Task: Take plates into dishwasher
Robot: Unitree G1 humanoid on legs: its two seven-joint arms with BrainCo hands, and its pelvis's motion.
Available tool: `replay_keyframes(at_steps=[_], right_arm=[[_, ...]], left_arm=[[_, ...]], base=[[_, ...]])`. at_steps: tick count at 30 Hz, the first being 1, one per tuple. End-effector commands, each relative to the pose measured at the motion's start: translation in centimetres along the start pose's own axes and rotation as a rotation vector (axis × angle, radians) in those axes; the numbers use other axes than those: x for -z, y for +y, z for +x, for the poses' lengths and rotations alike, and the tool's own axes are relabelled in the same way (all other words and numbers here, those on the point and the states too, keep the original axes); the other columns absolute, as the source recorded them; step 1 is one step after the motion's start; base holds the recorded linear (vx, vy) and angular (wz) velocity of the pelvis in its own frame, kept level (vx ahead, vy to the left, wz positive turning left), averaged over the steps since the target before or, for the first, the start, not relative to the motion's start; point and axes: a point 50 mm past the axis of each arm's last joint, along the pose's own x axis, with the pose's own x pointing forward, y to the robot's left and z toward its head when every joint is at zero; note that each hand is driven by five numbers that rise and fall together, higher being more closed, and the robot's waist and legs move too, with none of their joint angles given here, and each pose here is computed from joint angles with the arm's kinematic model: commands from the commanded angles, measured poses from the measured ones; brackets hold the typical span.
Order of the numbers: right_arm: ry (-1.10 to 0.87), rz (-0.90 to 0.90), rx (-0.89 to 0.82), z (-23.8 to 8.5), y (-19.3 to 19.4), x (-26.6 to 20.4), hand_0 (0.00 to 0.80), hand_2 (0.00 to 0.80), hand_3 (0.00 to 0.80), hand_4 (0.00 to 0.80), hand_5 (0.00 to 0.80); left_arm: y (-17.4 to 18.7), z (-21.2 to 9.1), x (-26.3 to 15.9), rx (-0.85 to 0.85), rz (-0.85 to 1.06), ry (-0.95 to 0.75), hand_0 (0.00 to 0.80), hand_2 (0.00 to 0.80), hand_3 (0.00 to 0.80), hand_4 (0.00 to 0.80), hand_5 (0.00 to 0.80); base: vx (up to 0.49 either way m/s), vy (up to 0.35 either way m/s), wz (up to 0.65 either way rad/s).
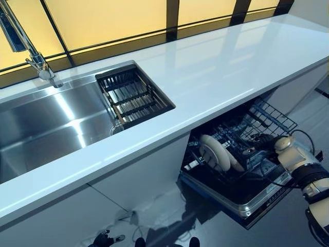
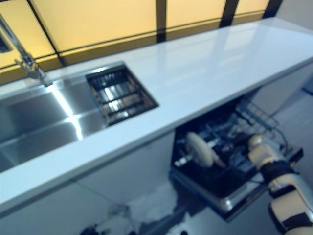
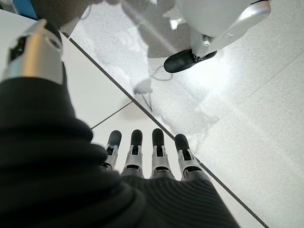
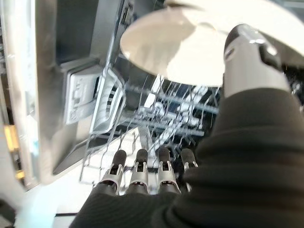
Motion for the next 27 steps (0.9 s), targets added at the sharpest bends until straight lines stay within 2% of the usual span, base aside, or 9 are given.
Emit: replay_keyframes(at_steps=[1, 5, 11, 12, 18, 22, 27], right_arm=[[-0.048, 0.01, 0.084, -1.3, -3.2, -1.6, 0.0, 0.0, 0.0, 0.0, 0.0], [-0.061, 0.2, 0.1, -1.9, -4.2, 0.2, 0.0, 0.0, 0.0, 0.0, 0.0], [-0.005, 0.427, 0.094, -1.9, -3.5, 4.5, 0.0, 0.0, 0.0, 0.0, 0.0], [0.021, 0.476, 0.093, -1.9, -2.8, 6.7, 0.0, 0.0, 0.0, 0.0, 0.0], [0.104, 0.63, 0.093, -2.4, 0.2, 12.7, 0.0, 0.0, 0.0, 0.0, 0.0], [0.136, 0.732, 0.027, -2.3, 2.9, 14.5, 0.0, 0.0, 0.0, 0.0, 0.0], [0.19, 0.944, -0.082, -1.9, 7.7, 16.9, 0.0, 0.0, 0.0, 0.0, 0.0]], left_arm=[[1.3, 0.0, 0.5, -0.037, 0.042, 0.017, 0.0, 0.0, 0.0, 0.0, 0.0], [1.6, -0.2, 1.4, -0.054, 0.012, 0.046, 0.0, 0.0, 0.0, 0.0, 0.0], [1.8, -0.4, 2.1, -0.059, -0.013, 0.06, 0.0, 0.0, 0.0, 0.0, 0.0], [1.9, -0.5, 2.5, -0.064, -0.017, 0.064, 0.0, 0.0, 0.0, 0.0, 0.0], [2.8, -0.7, 3.4, -0.096, -0.025, 0.092, 0.0, 0.0, 0.0, 0.0, 0.0], [3.6, -0.9, 3.9, -0.13, -0.058, 0.125, 0.0, 0.0, 0.0, 0.0, 0.0], [5.0, -0.7, 3.0, -0.174, -0.13, 0.117, 0.0, 0.0, 0.0, 0.0, 0.0]], base=[[0.046, 0.014, -0.08], [0.054, 0.026, -0.05], [0.025, 0.033, -0.09], [-0.017, 0.042, 0.02], [-0.046, 0.042, -0.1], [-0.103, -0.057, -0.3], [-0.134, -0.211, -0.32]])
